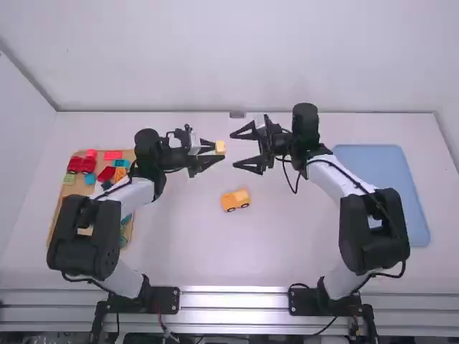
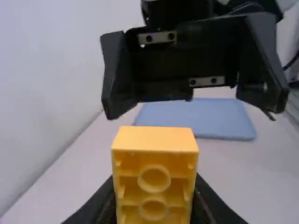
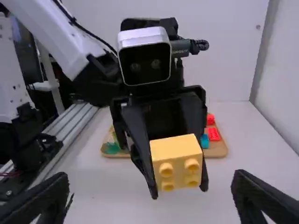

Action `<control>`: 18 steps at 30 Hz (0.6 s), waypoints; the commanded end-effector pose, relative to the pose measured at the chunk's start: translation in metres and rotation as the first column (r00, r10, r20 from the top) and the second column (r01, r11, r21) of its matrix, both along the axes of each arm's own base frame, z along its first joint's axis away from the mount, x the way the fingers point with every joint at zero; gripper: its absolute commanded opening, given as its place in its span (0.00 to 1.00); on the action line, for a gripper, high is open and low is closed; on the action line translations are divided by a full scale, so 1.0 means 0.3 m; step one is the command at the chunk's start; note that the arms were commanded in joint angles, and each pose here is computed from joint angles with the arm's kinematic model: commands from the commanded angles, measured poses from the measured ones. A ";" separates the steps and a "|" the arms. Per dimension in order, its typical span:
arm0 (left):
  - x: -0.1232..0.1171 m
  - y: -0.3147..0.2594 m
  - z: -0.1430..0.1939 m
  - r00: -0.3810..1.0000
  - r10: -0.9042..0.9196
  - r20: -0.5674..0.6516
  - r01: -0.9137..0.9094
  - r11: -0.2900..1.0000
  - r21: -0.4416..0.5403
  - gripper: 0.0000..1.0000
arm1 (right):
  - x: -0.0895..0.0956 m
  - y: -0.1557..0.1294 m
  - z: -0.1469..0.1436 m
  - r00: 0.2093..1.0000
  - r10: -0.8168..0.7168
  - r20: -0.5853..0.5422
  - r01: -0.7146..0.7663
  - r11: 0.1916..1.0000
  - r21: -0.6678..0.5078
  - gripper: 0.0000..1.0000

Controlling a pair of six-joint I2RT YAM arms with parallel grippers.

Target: Assemble lego blocks to make yellow taxi

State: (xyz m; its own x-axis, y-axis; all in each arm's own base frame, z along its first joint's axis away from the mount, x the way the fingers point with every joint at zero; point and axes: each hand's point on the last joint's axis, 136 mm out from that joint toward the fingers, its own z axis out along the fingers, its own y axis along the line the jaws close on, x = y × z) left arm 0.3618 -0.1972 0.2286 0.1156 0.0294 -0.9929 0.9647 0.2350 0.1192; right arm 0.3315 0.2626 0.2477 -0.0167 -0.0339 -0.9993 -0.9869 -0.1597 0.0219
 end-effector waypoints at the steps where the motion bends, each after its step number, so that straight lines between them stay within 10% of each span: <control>1: -0.055 -0.037 0.002 0.990 -0.108 -0.091 0.105 0.994 -0.034 0.26 | -0.029 0.017 0.062 0.998 0.041 0.048 -0.042 0.999 0.019 0.88; 18: -0.046 -0.072 0.006 0.993 -0.086 -0.086 0.082 0.996 -0.039 0.30 | -0.008 0.043 0.058 0.998 -0.004 0.064 0.004 1.000 0.007 0.38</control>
State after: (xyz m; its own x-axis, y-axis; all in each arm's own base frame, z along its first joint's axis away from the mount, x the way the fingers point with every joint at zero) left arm 0.3492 -0.2174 0.2305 0.0234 -0.0119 -0.9997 0.9865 0.1623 0.0211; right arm 0.3309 0.2756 0.2471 0.0037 -0.0436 -0.9990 -0.9892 -0.1464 0.0027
